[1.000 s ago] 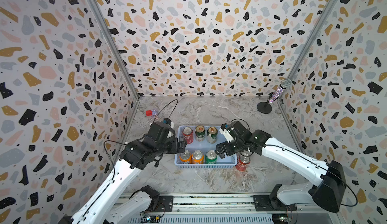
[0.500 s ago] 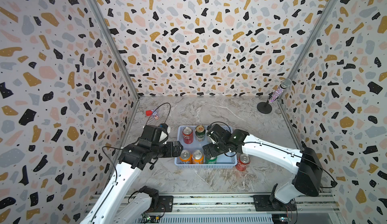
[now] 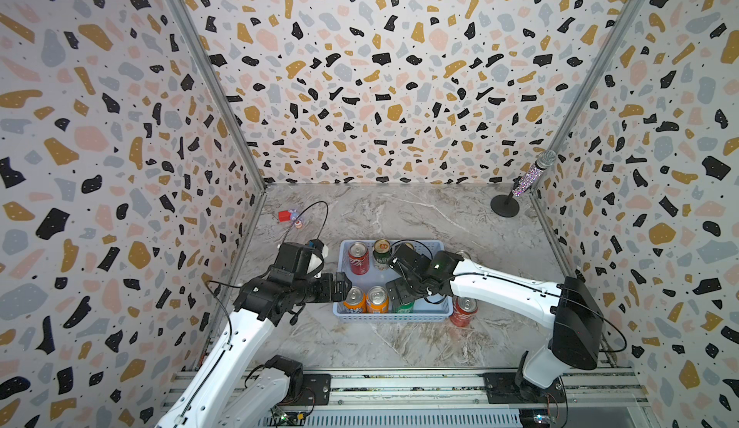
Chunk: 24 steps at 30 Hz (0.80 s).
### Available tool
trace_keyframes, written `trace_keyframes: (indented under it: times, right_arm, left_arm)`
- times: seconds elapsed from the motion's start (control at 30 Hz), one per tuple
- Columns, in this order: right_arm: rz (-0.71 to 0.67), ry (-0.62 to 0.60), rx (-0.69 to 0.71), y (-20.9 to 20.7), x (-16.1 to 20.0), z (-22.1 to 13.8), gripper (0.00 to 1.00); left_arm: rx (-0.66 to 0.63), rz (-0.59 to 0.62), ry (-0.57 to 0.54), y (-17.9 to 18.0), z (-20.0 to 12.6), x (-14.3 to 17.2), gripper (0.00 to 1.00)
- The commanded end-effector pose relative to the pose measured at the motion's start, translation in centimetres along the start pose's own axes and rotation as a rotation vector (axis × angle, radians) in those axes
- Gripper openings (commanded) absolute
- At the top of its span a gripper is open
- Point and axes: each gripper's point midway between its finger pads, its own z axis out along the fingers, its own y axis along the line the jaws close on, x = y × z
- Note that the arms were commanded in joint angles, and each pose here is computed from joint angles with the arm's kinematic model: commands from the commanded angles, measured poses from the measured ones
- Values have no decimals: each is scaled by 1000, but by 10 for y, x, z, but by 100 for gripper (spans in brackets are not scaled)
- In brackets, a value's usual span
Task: Take out the drinks from the basket
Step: Pick up the drink from the basket.
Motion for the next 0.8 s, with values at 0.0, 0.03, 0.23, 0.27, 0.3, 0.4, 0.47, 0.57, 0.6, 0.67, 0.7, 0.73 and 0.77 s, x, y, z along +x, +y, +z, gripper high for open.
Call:
trace_keyframes:
  times: [0.0, 0.03, 0.23, 0.27, 0.3, 0.4, 0.47, 0.57, 0.6, 0.67, 0.7, 0.73, 0.77]
  right_arm:
    - [-27, 87, 20, -3, 18, 10, 98]
    - [-27, 95, 21, -3, 19, 12, 98]
    - [-35, 88, 48, -10, 23, 18, 95]
    - [-37, 88, 46, -10, 23, 18, 95]
    - [-37, 89, 49, -11, 24, 20, 94]
    - [-37, 105, 50, -11, 28, 24, 91]
    - [-34, 111, 41, -10, 31, 28, 89]
    - [-29, 104, 32, -9, 32, 32, 85]
    - [-29, 99, 32, -9, 31, 32, 83]
    - [-33, 89, 29, -9, 29, 29, 76]
    - [-37, 83, 28, -9, 28, 28, 71]
    - [-39, 74, 30, -10, 26, 25, 65]
    - [-40, 63, 34, -11, 25, 23, 60]
  left_arm:
    - [-14, 2, -64, 3, -3, -10, 100]
    - [-23, 4, -71, 4, -4, -11, 100]
    - [-33, -5, -81, 6, -3, -12, 100]
    - [-35, -8, -76, 7, -2, -12, 100]
    - [-35, -9, -76, 7, -2, -12, 100]
    - [-34, -14, -76, 7, -2, -12, 100]
    - [-32, -20, -79, 7, -1, -12, 100]
    - [-41, -26, -84, 8, -1, -13, 100]
    - [-41, -29, -86, 8, -1, -13, 100]
    - [-38, -39, -91, 8, -2, -13, 100]
    - [-26, -43, -89, 5, -3, -13, 100]
    - [-11, -53, -86, 3, -3, -13, 100]
    - [5, -61, -82, 0, -3, -12, 100]
